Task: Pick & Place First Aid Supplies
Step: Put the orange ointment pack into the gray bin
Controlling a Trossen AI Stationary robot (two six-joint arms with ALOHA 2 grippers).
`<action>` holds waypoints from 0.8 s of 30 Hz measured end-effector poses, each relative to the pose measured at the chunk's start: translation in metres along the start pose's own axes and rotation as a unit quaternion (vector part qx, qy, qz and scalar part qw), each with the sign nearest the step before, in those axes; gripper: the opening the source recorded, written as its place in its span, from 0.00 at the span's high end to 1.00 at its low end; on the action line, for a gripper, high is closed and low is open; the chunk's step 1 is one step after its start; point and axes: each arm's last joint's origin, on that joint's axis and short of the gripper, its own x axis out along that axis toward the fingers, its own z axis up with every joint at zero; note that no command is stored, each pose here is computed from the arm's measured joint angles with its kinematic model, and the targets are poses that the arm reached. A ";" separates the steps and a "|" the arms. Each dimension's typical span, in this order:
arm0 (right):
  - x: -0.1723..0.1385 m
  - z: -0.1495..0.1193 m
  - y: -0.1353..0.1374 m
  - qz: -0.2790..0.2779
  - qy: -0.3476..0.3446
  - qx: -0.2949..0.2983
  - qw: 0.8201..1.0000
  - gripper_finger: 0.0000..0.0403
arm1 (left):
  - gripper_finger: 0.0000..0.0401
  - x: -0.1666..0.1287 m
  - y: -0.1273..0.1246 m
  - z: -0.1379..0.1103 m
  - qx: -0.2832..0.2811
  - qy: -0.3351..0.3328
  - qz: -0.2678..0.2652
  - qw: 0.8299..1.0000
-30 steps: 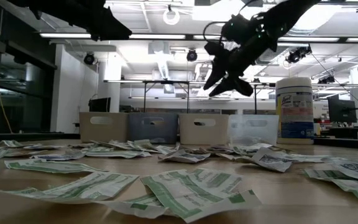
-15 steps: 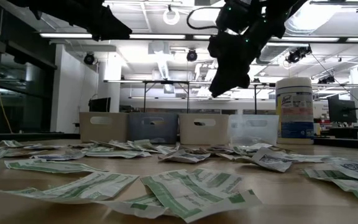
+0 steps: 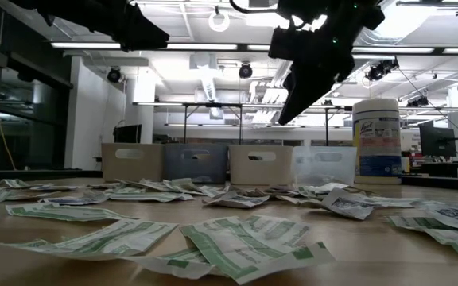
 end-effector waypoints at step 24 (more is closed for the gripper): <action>0.073 -0.015 0.044 0.023 0.056 -0.022 0.998 0.71 | 0.45 0.000 -0.002 -0.002 -0.001 0.009 -0.023 1.000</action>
